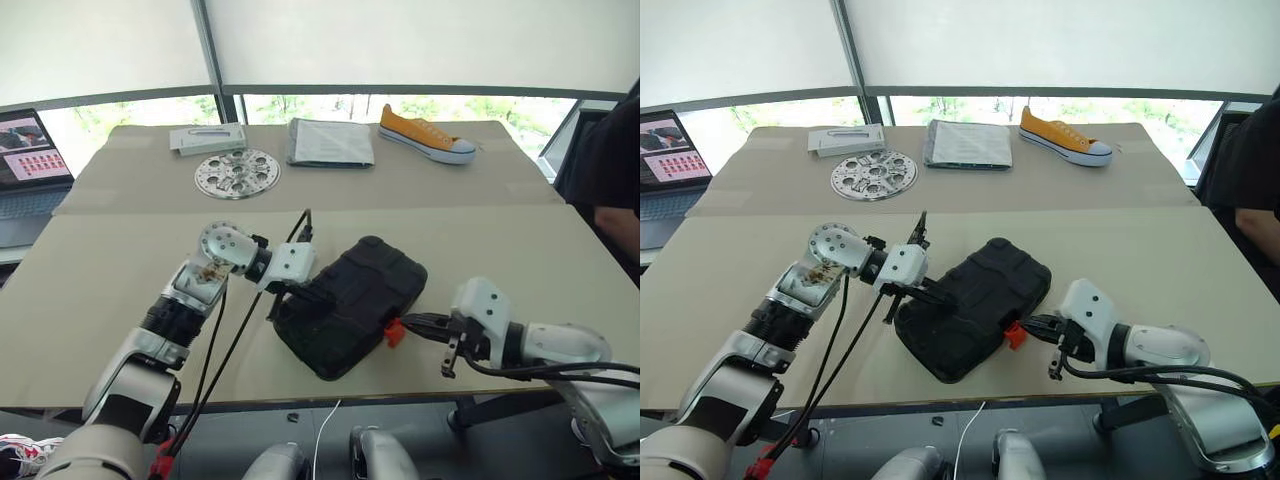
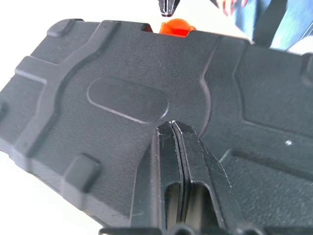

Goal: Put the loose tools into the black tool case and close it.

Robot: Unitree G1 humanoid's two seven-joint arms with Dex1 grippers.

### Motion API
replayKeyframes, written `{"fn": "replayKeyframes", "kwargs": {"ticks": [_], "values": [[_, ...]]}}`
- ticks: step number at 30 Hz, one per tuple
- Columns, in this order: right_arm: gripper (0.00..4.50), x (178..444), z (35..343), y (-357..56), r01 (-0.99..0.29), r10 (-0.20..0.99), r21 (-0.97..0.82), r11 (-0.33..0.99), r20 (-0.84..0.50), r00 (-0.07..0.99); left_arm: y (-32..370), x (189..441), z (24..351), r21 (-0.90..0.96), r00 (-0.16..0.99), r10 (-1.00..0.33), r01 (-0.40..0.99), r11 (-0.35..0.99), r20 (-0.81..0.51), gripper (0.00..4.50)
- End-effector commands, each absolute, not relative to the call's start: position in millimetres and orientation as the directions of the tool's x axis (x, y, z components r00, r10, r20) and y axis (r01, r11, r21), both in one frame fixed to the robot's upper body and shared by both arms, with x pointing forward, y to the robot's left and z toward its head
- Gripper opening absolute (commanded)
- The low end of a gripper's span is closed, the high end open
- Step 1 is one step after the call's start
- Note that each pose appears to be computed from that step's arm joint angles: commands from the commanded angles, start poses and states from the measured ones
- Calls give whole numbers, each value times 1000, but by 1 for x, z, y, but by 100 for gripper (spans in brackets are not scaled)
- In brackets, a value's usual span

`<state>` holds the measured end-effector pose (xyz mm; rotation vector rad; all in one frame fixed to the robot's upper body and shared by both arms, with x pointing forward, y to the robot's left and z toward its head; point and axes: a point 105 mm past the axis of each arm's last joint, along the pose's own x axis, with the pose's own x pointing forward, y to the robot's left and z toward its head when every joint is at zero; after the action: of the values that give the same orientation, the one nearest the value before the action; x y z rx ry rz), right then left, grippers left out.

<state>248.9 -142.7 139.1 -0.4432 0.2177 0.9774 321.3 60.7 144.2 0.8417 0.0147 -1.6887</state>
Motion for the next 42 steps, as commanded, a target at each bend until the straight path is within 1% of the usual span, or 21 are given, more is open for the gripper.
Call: {"fn": "replayKeyframes", "kwargs": {"ticks": [1, 4, 6, 8, 12, 16, 19, 23, 26, 30, 33, 36, 42], "values": [[0, 247, 132, -143, -840, 737, -269, 470, -404, 542, 65, 322, 124, 344, -57, -818, 888, -303, -573, 6], [0, 239, 118, -149, -853, 719, -239, 464, -462, 520, 65, 322, 125, 350, -50, -823, 889, -294, -565, 6], [0, 235, 114, -152, -851, 708, -244, 466, -475, 523, 66, 322, 125, 353, -46, -825, 890, -290, -563, 6], [0, 233, 115, -155, -842, 703, -246, 480, -466, 537, 66, 322, 126, 354, -42, -828, 891, -285, -559, 6], [0, 228, 122, -155, -826, 715, -190, 530, -424, 556, 68, 321, 125, 354, -38, -830, 893, -279, -557, 6], [0, 222, 109, -151, -841, 713, -178, 512, -457, 531, 67, 321, 125, 356, -40, -830, 891, -282, -557, 6], [0, 227, 101, -146, -840, 710, -167, 516, -464, 529, 62, 321, 124, 369, -47, -825, 879, -302, -563, 6], [0, 241, 85, -147, -824, 676, -185, 536, -490, 550, 55, 323, 126, 383, -57, -823, 866, -323, -566, 6], [0, 251, 80, -147, -813, 663, -198, 547, -490, 565, 51, 324, 128, 391, -60, -822, 858, -332, -566, 6], [0, 260, 86, -136, -806, 682, -222, 549, -438, 586, 46, 325, 124, 413, -67, -808, 833, -368, -585, 6], [0, 262, 102, -132, -792, 702, -228, 566, -370, 608, 46, 324, 119, 428, -69, -790, 810, -401, -609, 6], [0, 260, 120, -130, -785, 720, -231, 575, -311, 620, 45, 324, 118, 431, -70, -789, 807, -404, -610, 6], [0, 260, 145, -130, -772, 729, -250, 584, -258, 634, 46, 325, 117, 431, -72, -787, 805, -408, -613, 6]]}}
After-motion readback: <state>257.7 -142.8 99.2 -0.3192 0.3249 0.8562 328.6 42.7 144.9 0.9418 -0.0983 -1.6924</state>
